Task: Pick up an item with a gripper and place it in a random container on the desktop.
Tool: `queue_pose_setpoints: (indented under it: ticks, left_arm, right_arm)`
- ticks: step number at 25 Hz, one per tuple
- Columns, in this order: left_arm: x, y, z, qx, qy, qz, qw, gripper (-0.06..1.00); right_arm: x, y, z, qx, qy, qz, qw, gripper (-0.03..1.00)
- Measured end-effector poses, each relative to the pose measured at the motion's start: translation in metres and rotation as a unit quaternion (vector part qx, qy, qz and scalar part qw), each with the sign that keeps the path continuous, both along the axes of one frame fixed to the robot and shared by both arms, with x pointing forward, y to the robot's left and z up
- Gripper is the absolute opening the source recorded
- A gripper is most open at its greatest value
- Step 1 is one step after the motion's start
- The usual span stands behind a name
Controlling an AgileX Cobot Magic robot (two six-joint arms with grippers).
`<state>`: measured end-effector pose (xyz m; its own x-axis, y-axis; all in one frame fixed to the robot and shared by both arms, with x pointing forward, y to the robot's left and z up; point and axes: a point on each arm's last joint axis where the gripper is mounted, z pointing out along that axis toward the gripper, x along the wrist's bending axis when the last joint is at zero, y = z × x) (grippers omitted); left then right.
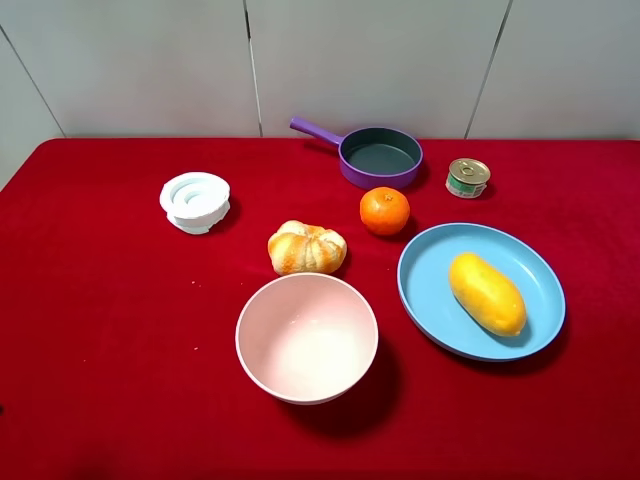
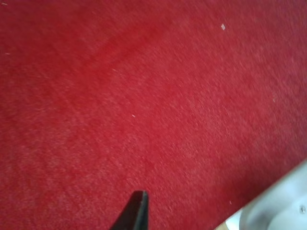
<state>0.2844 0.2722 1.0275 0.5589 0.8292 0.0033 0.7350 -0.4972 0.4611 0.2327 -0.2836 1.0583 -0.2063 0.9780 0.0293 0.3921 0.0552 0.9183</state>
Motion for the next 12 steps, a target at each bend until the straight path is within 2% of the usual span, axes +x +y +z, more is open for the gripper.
queue_pose_setpoints:
  ticks: [6, 12]
  left_arm:
    - [-0.018, 0.016, 0.007, -0.038, -0.080, 0.074, 0.993, 0.95]
    - [-0.041, 0.025, 0.010, -0.069, -0.164, 0.125, 0.976, 0.95]
  right_arm:
    - [0.000, 0.000, 0.000, 0.000, 0.000, 0.000, 1.000, 0.69]
    - [0.000, 0.000, 0.000, 0.000, 0.000, 0.000, 1.000, 0.69]
